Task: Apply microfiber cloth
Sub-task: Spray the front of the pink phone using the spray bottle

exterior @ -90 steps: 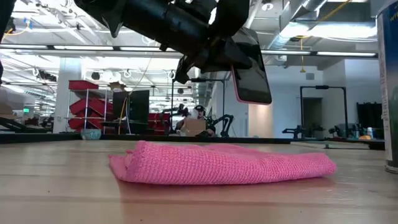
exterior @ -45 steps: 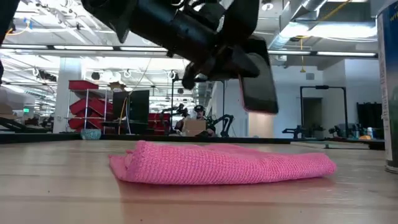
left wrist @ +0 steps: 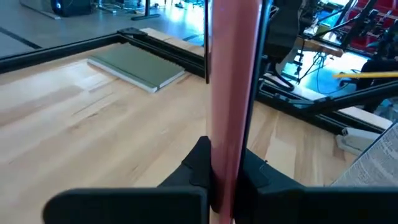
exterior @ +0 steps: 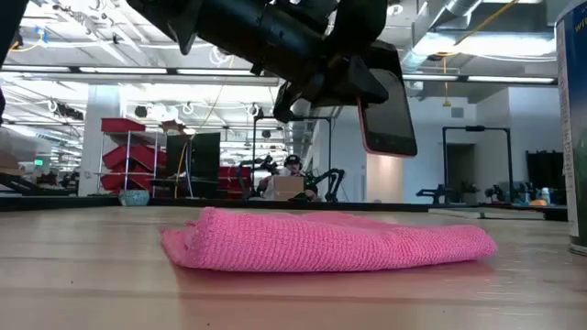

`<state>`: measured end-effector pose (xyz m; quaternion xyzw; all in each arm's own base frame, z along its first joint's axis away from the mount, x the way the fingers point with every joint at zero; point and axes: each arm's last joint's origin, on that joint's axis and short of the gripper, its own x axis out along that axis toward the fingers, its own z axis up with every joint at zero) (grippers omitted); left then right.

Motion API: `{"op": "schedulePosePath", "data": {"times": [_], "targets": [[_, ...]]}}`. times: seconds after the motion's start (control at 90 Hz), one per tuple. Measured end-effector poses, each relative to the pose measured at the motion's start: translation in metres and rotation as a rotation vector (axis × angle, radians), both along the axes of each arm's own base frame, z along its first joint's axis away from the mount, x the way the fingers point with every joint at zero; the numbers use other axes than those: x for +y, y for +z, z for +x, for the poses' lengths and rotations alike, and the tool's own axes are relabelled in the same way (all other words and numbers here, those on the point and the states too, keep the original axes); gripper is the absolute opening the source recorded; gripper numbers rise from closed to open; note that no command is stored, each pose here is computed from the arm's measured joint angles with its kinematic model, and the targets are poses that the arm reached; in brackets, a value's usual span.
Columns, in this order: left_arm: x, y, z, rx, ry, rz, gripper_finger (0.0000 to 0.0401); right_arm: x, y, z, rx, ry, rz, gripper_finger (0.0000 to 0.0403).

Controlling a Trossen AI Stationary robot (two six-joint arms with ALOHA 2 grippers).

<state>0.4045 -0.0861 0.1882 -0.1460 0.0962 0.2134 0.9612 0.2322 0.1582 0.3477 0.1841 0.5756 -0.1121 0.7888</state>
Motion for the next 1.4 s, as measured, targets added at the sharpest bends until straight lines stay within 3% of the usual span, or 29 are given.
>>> {"op": "schedulePosePath", "data": {"times": [1.067,1.4], "targets": [[0.001,0.001,0.001,-0.015,-0.019,-0.010,0.0003,0.002,-0.009,0.002,0.011,0.009,0.017,0.0000],[0.003,0.004,-0.001,0.053,-0.046,0.120,0.0003,-0.004,-0.007,0.014,-0.081,0.080,-0.033,0.0023]]}}
